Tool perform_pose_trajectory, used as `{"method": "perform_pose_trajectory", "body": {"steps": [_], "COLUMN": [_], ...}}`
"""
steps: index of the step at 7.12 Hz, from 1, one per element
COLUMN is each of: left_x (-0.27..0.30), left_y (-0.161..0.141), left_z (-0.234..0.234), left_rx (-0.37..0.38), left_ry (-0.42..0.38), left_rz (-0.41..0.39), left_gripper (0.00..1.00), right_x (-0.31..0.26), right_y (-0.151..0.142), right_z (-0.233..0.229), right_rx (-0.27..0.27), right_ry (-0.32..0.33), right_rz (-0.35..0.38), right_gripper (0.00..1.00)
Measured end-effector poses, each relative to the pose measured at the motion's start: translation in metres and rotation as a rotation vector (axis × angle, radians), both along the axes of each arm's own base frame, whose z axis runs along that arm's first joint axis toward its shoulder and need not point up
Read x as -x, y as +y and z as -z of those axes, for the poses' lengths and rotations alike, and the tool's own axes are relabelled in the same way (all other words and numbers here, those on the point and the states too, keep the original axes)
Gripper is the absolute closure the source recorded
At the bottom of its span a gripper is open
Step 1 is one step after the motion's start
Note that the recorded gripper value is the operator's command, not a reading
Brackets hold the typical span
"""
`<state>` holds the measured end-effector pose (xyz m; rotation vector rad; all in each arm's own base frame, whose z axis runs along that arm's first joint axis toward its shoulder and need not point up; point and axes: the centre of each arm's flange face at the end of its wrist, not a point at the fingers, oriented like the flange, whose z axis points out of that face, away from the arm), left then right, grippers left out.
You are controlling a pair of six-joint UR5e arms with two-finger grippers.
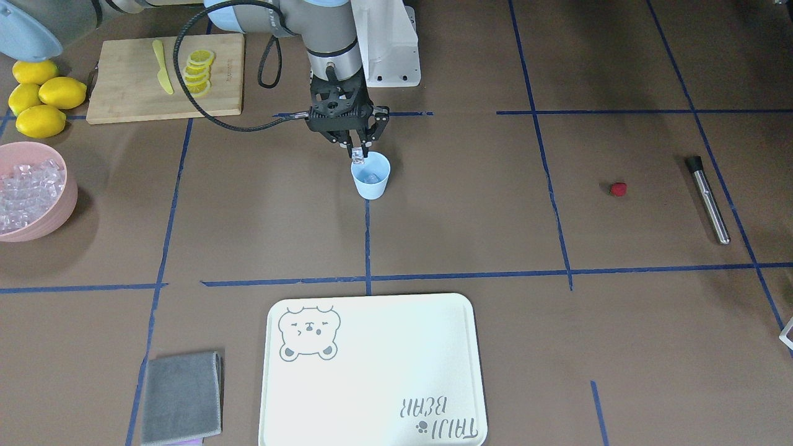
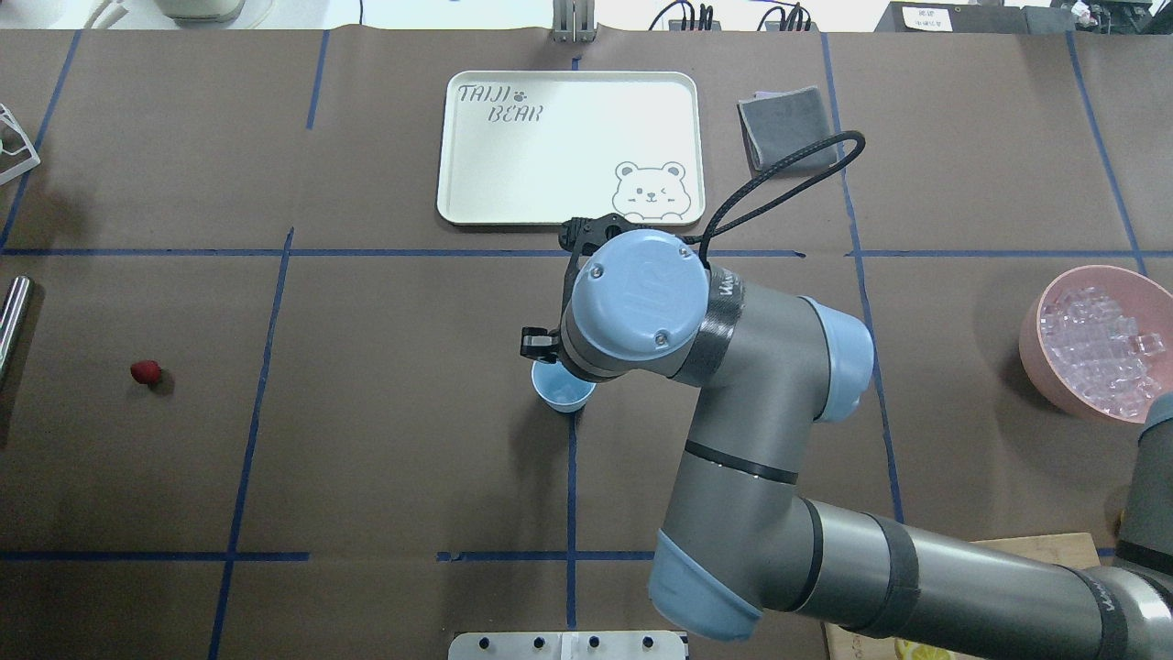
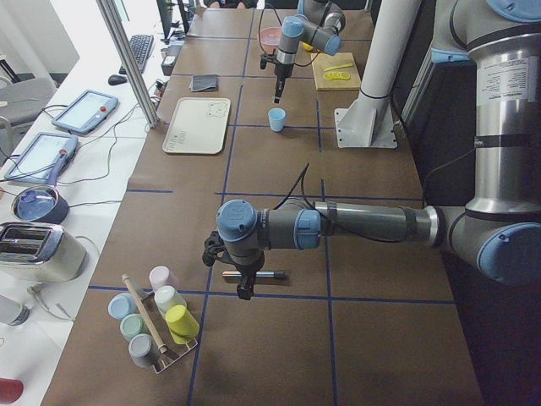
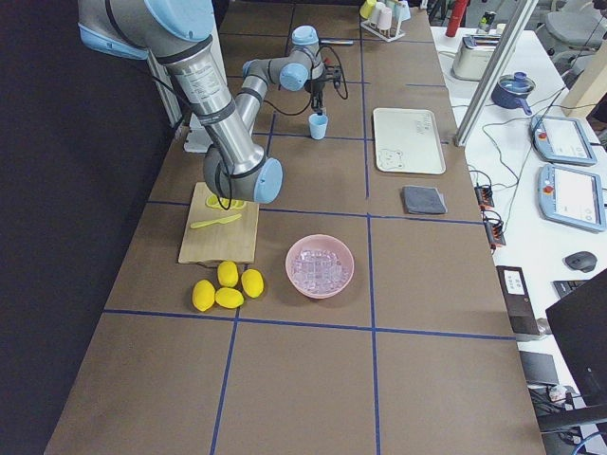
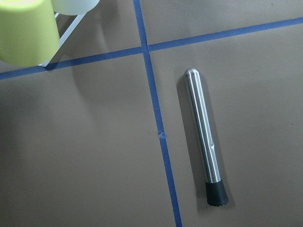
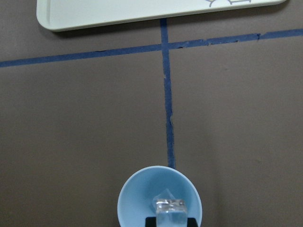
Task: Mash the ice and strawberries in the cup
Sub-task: 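Carry the ice cube over the light-blue cup and release it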
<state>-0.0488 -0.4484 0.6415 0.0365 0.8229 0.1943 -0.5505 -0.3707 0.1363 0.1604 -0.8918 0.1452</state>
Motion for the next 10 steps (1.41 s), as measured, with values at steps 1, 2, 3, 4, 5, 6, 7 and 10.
{"method": "perform_pose_trajectory", "body": {"steps": [1, 2, 3, 4, 5, 6, 7, 10], "left_x": [0.000, -0.001, -0.001, -0.001, -0.001, -0.001, -0.001, -0.001], "left_y": [0.000, 0.000, 0.000, 0.000, 0.000, 0.000, 0.001, 0.000], "left_z": [-0.001, -0.001, -0.001, -0.002, -0.002, -0.002, -0.002, -0.001], "left_rx": [0.002, 0.002, 0.003, 0.003, 0.003, 0.004, 0.004, 0.001], "left_ry": [0.000, 0.000, 0.000, 0.000, 0.000, 0.000, 0.000, 0.000], "left_rz": [-0.001, -0.002, -0.002, -0.003, -0.003, -0.003, -0.003, -0.003], "left_gripper": [0.00, 0.00, 0.00, 0.00, 0.00, 0.00, 0.00, 0.00], "right_x": [0.009, 0.012, 0.014, 0.015, 0.015, 0.016, 0.015, -0.017], "right_y": [0.006, 0.008, 0.009, 0.009, 0.010, 0.010, 0.009, -0.033], "right_z": [-0.001, -0.002, -0.002, 0.000, 0.000, 0.001, 0.001, -0.011], "right_rx": [-0.002, -0.003, -0.004, -0.004, -0.005, -0.005, -0.006, -0.003], "right_ry": [0.008, 0.013, 0.014, 0.013, 0.012, 0.012, 0.011, 0.026], "right_rz": [0.000, 0.000, 0.001, 0.001, 0.001, 0.002, 0.001, -0.005], "right_gripper": [0.06, 0.01, 0.01, 0.01, 0.01, 0.01, 0.01, 0.01]}}
